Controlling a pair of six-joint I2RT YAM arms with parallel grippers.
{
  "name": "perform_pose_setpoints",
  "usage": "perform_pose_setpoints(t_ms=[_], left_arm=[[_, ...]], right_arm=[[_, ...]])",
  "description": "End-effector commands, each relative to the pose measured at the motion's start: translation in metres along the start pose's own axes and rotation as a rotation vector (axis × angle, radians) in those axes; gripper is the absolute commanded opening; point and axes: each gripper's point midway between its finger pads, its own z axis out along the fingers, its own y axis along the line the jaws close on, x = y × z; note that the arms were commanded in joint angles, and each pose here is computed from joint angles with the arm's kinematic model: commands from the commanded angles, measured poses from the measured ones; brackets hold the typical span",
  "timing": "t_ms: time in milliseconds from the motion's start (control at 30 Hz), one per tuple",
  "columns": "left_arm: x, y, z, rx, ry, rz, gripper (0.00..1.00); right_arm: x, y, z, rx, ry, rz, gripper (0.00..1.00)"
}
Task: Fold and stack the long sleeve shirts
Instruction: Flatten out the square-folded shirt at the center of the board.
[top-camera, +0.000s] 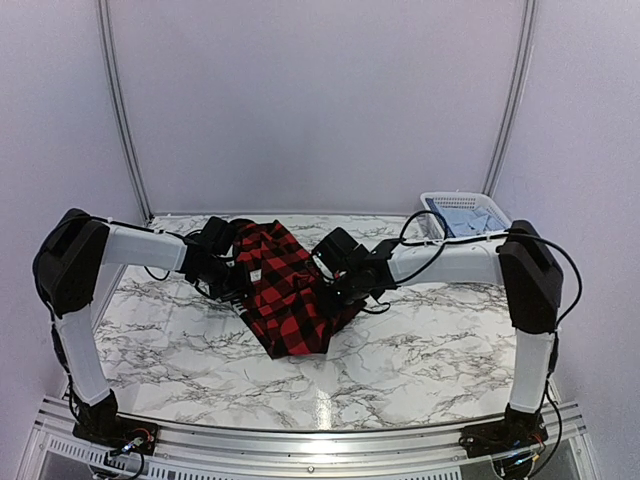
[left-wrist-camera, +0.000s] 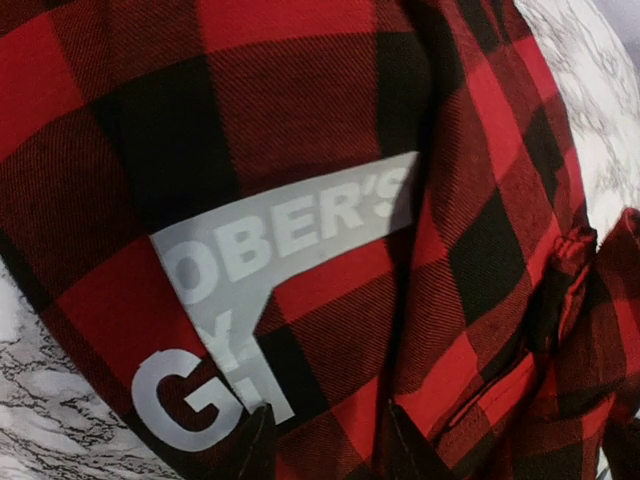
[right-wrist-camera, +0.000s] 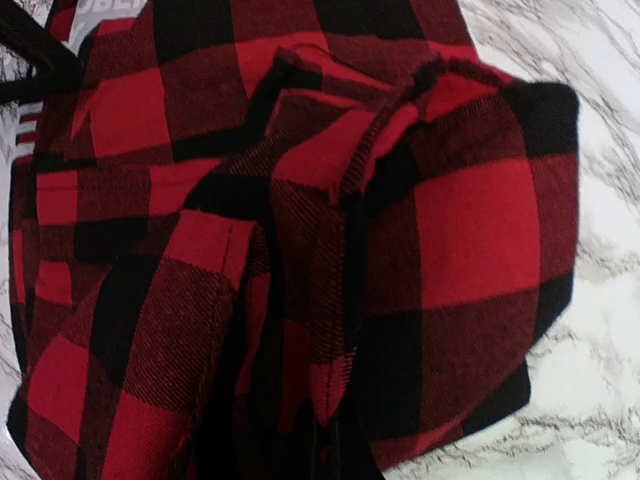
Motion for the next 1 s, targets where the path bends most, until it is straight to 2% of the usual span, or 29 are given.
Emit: perform_pose_setpoints(t_ms=[0, 100, 300, 367, 433, 500, 567, 700, 833, 967], left_arm=[[-0.022, 0.021, 0.004, -0.041, -0.055, -0.017, 0.25], [-0.036, 0.041, 0.011, -0.046, -0.037, -0.035, 0.15], [-0.064, 0.054, 0.016, -0.043, -0.04, -0.061, 0.11], [-0.072, 0.045, 0.012, -0.019, -0.05, -0.05, 0.12], [-0.076, 0.037, 0.006, -0.004, -0.055, -0.035, 0.15], [-0.078, 0.034, -0.002, 0.0, -0.058, -0.022, 0.21], [-0.076, 0.029, -0.011, 0.009, -0.062, -0.008, 0.27], [-0.063, 0.017, -0.026, 0.025, -0.061, 0.008, 0.38], [-0.046, 0.004, -0.039, 0.052, -0.056, 0.004, 0.39], [-0.017, -0.016, -0.04, 0.074, -0.021, 0.043, 0.42]], right_arm=[[0.021, -0.001, -0.047, 0.008, 0.011, -0.012, 0.0], [0.059, 0.018, -0.072, -0.043, 0.068, -0.042, 0.0], [0.141, 0.058, -0.103, -0.166, 0.203, -0.056, 0.0], [0.144, 0.058, -0.112, -0.165, 0.204, -0.049, 0.08], [0.133, 0.054, -0.124, -0.152, 0.166, -0.039, 0.25], [0.113, 0.05, -0.136, -0.142, 0.099, -0.029, 0.49], [0.094, 0.042, -0.144, -0.118, 0.056, -0.023, 0.64], [0.052, 0.024, -0.145, -0.046, -0.023, -0.016, 0.73], [0.003, 0.016, -0.123, -0.023, -0.097, -0.032, 0.73], [-0.035, 0.01, -0.082, -0.016, -0.118, -0.033, 0.69]])
